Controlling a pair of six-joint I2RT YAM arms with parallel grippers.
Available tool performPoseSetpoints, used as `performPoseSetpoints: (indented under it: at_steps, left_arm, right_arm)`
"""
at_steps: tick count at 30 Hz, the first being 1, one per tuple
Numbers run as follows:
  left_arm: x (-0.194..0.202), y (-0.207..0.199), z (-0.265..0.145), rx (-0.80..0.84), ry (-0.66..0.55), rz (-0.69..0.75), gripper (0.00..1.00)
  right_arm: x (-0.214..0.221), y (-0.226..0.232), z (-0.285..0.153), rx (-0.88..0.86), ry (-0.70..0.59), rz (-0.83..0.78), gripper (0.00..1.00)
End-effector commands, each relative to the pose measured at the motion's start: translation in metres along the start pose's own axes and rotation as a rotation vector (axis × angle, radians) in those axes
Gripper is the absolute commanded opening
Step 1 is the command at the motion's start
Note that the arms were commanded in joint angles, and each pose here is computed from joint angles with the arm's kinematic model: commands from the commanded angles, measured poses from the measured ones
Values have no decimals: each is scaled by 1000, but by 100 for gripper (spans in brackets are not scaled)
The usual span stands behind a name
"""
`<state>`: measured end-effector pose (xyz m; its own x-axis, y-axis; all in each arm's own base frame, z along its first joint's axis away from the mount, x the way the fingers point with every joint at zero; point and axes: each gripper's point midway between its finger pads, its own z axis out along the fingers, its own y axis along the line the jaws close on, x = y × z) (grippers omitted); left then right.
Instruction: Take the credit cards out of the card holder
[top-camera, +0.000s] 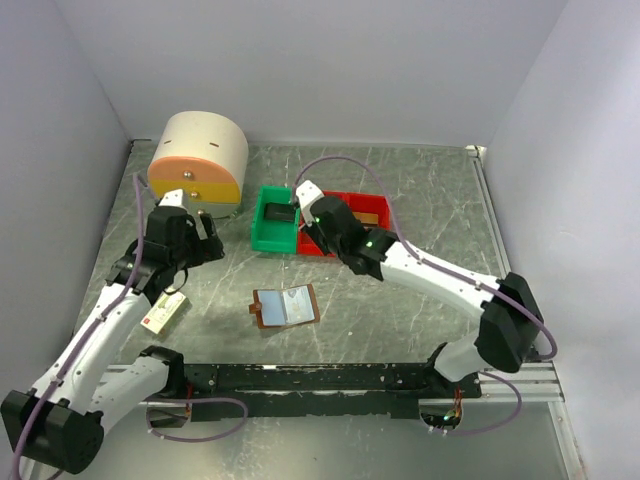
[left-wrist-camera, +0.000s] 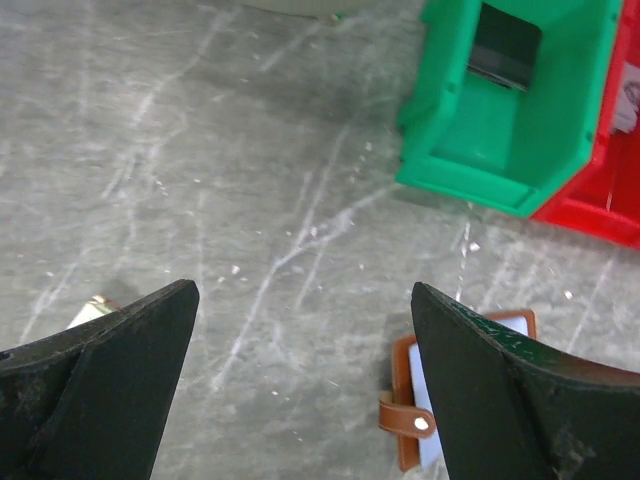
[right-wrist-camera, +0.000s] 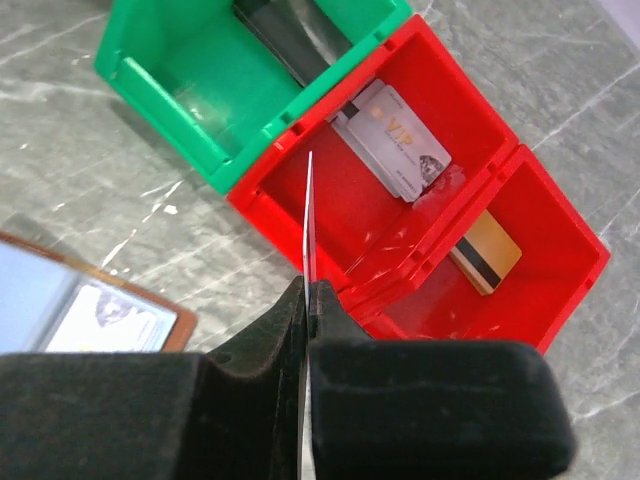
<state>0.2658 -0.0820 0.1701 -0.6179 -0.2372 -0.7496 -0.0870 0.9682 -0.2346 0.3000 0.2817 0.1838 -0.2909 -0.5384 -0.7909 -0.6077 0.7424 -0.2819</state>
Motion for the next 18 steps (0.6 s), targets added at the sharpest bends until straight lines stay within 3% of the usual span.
performPoseSetpoints:
  at_steps: [1,5,11,18]
  left_arm:
    - [-11,8,-5,30,-13,4,100]
    - [-32,19,-16,-8,-117,86,100]
    - [-42,7,-26,69,-204,33,100]
    - [-44,9,-26,51,-208,41,100]
  right_arm:
    - [-7,-19,19,-21,2,-14,0]
    - [-4,-33,40,-36,9,-29,0]
    - [3,-45,68,-44,3,-103,0]
    - [13,-66,102,-15,27,-249,0]
